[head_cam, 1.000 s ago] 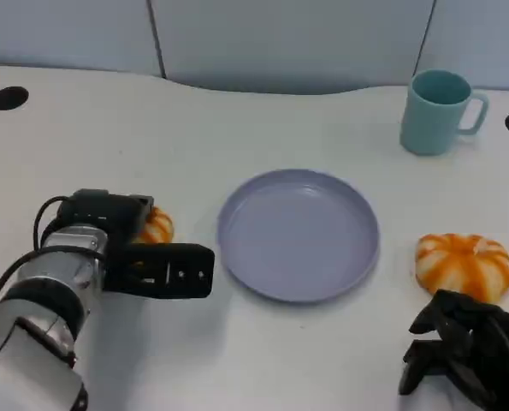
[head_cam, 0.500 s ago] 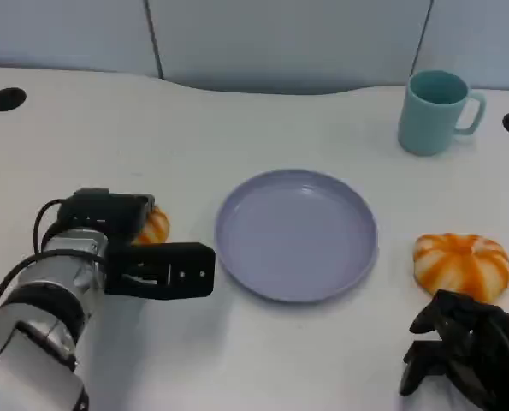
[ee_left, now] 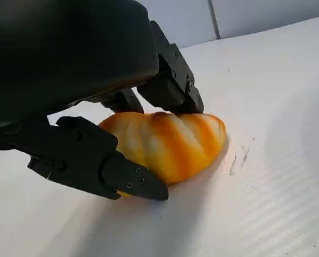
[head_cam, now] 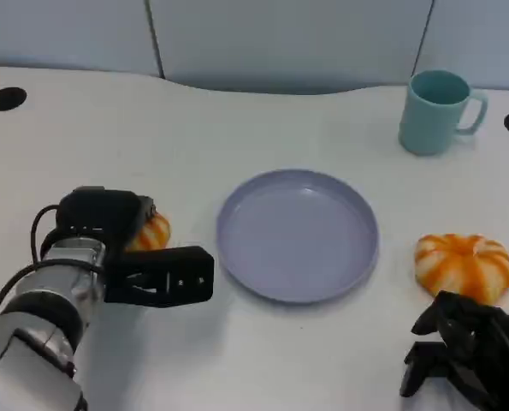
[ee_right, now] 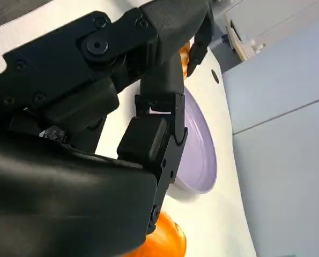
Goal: Grasp the bread from the table and place it into the plate.
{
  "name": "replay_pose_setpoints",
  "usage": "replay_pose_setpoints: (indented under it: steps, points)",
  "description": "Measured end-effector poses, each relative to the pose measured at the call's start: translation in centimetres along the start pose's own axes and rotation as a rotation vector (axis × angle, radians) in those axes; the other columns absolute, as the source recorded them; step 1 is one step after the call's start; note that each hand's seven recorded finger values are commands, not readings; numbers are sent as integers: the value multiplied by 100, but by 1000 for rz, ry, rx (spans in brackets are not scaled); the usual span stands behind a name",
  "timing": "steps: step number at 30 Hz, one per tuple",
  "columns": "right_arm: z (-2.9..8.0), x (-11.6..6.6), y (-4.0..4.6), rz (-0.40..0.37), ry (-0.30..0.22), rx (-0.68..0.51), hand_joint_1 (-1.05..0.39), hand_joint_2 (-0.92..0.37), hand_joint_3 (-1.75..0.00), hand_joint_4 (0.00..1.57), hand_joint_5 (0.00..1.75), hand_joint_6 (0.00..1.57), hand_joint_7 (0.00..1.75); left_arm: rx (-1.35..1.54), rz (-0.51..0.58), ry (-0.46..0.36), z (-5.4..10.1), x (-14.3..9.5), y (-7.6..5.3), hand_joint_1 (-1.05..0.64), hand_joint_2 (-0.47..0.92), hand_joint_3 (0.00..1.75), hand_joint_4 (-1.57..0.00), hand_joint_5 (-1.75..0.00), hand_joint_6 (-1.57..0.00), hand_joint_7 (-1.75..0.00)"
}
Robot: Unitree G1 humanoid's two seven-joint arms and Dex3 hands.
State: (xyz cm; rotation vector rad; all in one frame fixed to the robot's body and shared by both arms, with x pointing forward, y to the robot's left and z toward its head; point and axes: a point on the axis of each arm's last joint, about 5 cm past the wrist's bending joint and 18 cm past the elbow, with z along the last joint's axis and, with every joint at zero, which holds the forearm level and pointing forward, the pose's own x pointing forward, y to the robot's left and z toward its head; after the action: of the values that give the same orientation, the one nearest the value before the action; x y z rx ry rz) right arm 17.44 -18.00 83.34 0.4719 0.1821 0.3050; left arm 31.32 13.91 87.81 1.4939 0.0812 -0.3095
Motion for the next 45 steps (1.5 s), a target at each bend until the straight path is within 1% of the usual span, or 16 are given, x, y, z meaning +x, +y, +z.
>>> replay_pose_setpoints:
  steps: [2, 3, 4, 7, 9, 11, 12, 13, 16, 19, 27, 34, 41, 42, 43, 45]
  points:
    - [0, 0, 0, 0, 0, 1, -94, -79, 0, 140, 91, 120, 87, -16, 16, 5, -5, -3, -7, -29, 92, 35, -70, -129, -74, -73]
    - [-1, -1, 0, 0, 0, 1, -94, -79, 0, 140, 91, 120, 87, -26, 23, 6, -9, -7, -13, -27, 92, 33, -73, -128, -77, -71]
    - [-2, -2, 0, -1, 0, 1, -94, -79, 0, 140, 91, 120, 88, -36, 34, 1, -15, -13, -25, -27, 92, 35, -73, -133, -76, -70]
    - [-2, -2, 0, -2, 0, 1, -95, -79, 0, 140, 90, 121, 87, -74, 66, -9, -44, -34, -55, -27, 92, 37, -71, -135, -76, -68]
    - [-2, 1, 3, -1, 0, 1, -95, -79, 0, 140, 89, 120, 87, -100, 76, -14, -51, -34, -47, -27, 92, 31, -71, -142, -79, -71]
    - [-3, 1, 4, -2, 1, 0, -94, -79, 0, 140, 89, 120, 87, -117, 87, -15, -65, -35, -39, -25, 92, 31, -67, -168, -55, -140]
    - [-3, 2, 4, -2, 1, 0, -94, -79, 0, 140, 89, 120, 87, -123, 89, -15, -72, -35, -34, -24, 92, 29, -69, -171, -52, -155]
    - [-3, 2, 4, -2, 1, 0, -94, -79, 0, 140, 89, 120, 87, -130, 93, -13, -80, -35, -29, -24, 92, 27, -71, -173, -50, -165]
    - [-4, 6, 3, -2, 2, 2, -93, -79, 0, 140, 88, 120, 86, -138, 100, -8, -96, -35, -18, -19, 92, 26, -71, -174, -50, -173]
    - [0, 15, 6, -1, 1, 0, -94, -79, 0, 141, 89, 121, 86, -183, 118, -19, -106, -31, 10, -16, 92, 24, -72, -175, -54, -166]
    - [9, 43, 23, -3, 5, -16, -94, -80, 0, 139, 90, 120, 86, -258, 180, -62, -102, -13, 92, -16, 91, 28, -79, -175, -59, -172]
    - [2, 45, 25, -3, 6, -17, -94, -79, 0, 137, 92, 120, 87, -275, 250, -129, -81, 6, 183, -15, 90, 33, -80, -175, -60, -175]
    - [1, 47, 28, -1, 7, -17, -94, -80, 0, 137, 93, 120, 88, -277, 257, -140, -72, 10, 196, -14, 88, 36, -80, -175, -60, -175]
    - [1, 47, 28, -1, 7, -17, -93, -79, 0, 137, 94, 120, 87, -277, 257, -140, -72, 10, 196, -12, 72, 60, -86, -175, -62, -175]
    - [-1, 47, 26, -1, 8, -16, -92, -78, 0, 137, 94, 120, 87, -269, 267, -149, -61, 11, 196, -12, 61, 79, -88, -175, -64, -175]
    - [-20, 52, 12, -5, 18, -9, -92, -78, 0, 137, 93, 120, 86, -241, 322, -232, 64, 33, 232, -13, 53, 96, -88, -175, -67, -175]
